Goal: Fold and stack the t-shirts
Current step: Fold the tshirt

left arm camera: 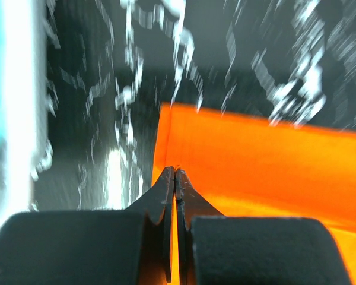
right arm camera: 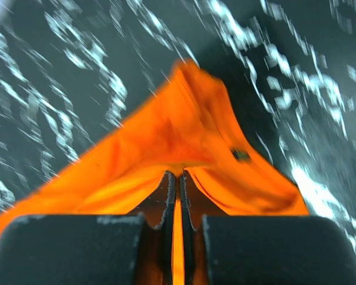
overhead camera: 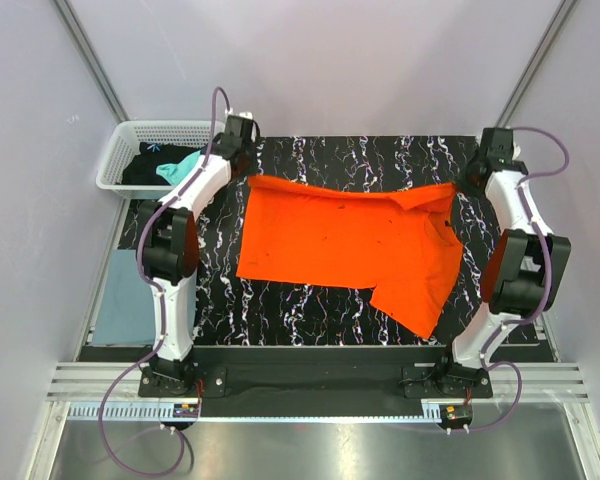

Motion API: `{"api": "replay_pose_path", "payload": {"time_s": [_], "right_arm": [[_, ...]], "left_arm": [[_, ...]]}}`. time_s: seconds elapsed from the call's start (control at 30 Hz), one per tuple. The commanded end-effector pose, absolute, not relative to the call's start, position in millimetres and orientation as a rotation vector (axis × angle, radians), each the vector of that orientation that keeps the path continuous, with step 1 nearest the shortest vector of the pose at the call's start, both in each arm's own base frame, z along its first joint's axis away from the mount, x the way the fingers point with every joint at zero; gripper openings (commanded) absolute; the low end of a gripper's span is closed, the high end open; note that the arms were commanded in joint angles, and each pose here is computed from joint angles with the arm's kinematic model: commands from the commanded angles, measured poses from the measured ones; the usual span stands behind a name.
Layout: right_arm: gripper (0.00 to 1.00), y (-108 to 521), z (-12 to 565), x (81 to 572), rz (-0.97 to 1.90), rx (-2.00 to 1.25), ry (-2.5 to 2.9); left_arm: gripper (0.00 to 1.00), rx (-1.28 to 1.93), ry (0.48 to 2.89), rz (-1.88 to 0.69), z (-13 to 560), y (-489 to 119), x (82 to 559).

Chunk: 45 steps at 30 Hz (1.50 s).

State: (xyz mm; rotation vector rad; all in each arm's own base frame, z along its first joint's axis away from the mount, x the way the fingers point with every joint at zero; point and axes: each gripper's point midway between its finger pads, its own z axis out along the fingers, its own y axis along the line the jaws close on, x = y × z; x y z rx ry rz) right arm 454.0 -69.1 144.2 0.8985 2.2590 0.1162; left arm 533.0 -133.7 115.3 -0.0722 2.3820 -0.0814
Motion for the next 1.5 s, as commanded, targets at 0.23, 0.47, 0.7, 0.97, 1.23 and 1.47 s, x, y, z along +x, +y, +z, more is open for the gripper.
{"api": "replay_pose_path", "payload": {"time_s": [0.23,0.47,0.7,0.97,1.23,1.47], "right_arm": [[0.0,-93,210,553,0.152,0.837,2.035],[0.0,-90,189,584,0.199,0.819,2.057],[0.01,-91,180,586,0.182,0.781,2.084],[0.04,-93,214,587,0.169,0.714,2.034],[0.08,-66,221,571,0.33,0.769,2.047],[0.13,-15,174,486,0.518,0.951,2.211]], "left_arm": [[0.0,-0.16,2.125,-0.239,161,-130,622],[0.0,-0.203,2.087,-0.299,141,-121,640],[0.0,-0.18,2.083,-0.349,138,-126,645],[0.0,-0.179,2.075,-0.383,152,-128,637],[0.0,-0.207,2.081,-0.434,162,-132,622],[0.0,-0.2,2.122,-0.428,157,-129,601]]}}
